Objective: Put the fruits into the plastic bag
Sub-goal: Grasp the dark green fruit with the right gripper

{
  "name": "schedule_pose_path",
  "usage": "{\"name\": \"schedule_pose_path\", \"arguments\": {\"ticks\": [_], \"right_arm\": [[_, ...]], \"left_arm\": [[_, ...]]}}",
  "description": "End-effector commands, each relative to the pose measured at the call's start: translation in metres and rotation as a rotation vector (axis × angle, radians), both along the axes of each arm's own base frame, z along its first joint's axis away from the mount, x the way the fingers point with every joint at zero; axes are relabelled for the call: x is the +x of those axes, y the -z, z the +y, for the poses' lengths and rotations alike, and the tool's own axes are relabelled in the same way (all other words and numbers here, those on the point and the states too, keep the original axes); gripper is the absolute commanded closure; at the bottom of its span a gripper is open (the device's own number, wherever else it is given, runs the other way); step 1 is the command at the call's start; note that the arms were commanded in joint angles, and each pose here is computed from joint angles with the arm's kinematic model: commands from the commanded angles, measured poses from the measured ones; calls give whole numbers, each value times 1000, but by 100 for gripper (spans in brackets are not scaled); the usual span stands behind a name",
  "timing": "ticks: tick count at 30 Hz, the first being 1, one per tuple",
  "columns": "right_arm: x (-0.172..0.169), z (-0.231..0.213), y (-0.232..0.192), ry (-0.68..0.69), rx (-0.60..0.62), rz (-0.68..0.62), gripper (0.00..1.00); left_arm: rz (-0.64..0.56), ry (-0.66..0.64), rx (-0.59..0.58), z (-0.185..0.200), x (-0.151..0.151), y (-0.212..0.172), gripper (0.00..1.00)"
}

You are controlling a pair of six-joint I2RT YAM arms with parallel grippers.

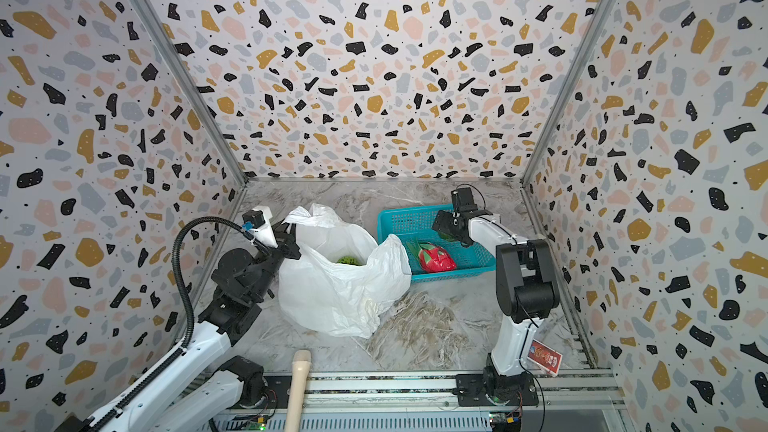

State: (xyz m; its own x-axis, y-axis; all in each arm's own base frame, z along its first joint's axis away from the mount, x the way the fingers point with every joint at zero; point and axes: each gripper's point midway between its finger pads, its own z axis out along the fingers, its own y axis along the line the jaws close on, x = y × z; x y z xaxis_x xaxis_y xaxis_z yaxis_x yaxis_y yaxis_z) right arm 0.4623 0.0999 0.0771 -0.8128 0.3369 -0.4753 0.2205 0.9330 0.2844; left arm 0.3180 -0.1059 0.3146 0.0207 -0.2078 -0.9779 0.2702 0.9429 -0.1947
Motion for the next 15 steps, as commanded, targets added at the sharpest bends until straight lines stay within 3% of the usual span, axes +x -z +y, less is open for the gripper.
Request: {"name": "schedule_pose_path", "arguments": {"ticks": [1,5,9,15], "right_arm": [[5,3,3,-13,-46,15,4],[5,10,15,-34,-52,37,11],[5,13,10,-45,-46,16,31],[0,24,-42,-105,0,-124,47]], "left_arm": [[-79,-10,-18,4,-4,-28,100],[-82,-9,-20,4,-4,-30,100],[-82,-10,-20,4,-4,-30,100],[-81,-8,-19,4,-4,-29,100]]}}
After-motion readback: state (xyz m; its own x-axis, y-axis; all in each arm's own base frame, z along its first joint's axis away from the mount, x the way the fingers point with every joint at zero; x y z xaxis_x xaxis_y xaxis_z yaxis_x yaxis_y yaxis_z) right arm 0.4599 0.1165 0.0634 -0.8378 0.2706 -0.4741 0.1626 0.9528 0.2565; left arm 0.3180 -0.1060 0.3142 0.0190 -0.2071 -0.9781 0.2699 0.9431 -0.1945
